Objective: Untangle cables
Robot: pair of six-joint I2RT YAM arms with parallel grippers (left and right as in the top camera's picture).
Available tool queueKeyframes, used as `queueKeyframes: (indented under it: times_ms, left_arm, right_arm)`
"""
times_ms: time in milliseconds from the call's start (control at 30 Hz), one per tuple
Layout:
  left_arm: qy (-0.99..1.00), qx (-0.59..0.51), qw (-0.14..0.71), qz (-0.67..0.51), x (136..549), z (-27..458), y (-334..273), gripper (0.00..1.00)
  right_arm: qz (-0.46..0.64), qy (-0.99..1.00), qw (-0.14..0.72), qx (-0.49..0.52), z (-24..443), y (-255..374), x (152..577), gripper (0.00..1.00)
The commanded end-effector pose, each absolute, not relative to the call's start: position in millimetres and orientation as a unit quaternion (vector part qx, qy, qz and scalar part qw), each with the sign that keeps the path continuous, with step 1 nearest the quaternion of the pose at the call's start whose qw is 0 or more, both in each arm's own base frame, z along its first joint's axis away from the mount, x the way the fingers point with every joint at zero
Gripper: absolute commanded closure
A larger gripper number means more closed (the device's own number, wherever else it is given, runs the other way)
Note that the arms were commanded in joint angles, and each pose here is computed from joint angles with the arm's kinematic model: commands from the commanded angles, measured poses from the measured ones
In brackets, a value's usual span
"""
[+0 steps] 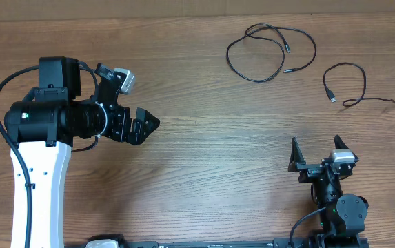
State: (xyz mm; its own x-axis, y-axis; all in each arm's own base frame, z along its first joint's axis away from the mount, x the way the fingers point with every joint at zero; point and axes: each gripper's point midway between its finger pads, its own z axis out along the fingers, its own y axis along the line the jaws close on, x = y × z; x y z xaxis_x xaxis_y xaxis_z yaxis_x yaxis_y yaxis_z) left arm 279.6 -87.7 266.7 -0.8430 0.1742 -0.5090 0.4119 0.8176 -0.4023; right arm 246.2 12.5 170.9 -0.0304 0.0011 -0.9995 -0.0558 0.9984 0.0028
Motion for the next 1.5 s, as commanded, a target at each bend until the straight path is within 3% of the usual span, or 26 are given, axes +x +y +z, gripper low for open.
queueKeyframes:
  times_ms: [0, 500, 1467]
  left_arm:
    - [0.921, 0.169, 0.246, -0.251, 280.2, 273.8, -86.8, 0.00]
    - [0.906, 0.184, 0.296, -0.240, 260.9, 301.4, -87.5, 0.00]
    - [0.808, 0.255, 0.494, -0.194, 145.0, 389.0, -97.5, 0.00]
  right_arm:
    - [0.016, 0.715, 0.699, -0.026, 169.8, 12.7, 246.2, 0.00]
    - [0.016, 0.715, 0.699, -0.025, 169.8, 12.7, 246.2, 0.00]
    - [0.016, 0.715, 0.699, -0.026, 169.8, 12.7, 246.2, 0.00]
